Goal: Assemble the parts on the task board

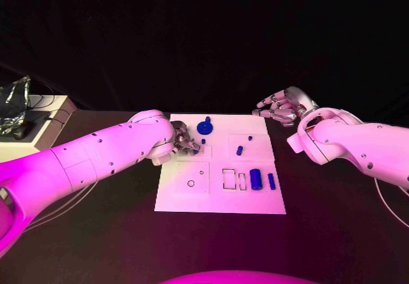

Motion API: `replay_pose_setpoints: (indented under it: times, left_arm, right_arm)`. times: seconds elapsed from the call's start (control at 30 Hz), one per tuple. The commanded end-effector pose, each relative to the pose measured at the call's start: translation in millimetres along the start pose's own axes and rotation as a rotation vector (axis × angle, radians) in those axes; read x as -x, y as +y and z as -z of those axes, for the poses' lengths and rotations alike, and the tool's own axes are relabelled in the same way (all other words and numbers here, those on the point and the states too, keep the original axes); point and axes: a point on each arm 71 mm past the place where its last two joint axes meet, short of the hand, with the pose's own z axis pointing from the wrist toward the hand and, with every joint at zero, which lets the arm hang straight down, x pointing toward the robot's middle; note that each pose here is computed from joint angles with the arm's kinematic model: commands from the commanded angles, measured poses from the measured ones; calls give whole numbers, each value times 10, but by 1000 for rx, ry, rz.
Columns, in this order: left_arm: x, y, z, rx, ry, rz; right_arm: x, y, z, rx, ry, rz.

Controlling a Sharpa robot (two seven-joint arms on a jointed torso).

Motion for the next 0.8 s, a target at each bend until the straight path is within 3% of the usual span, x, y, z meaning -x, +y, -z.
replay_pose_setpoints:
  times: [0.03,0.8]
  left_arm:
    - [-21,-15,6,-6,14,0]
    - [2,6,73,-25,-1,19]
  right_arm:
    - [-5,7,2,12,6,3]
    - [0,-11,8,10,2,2]
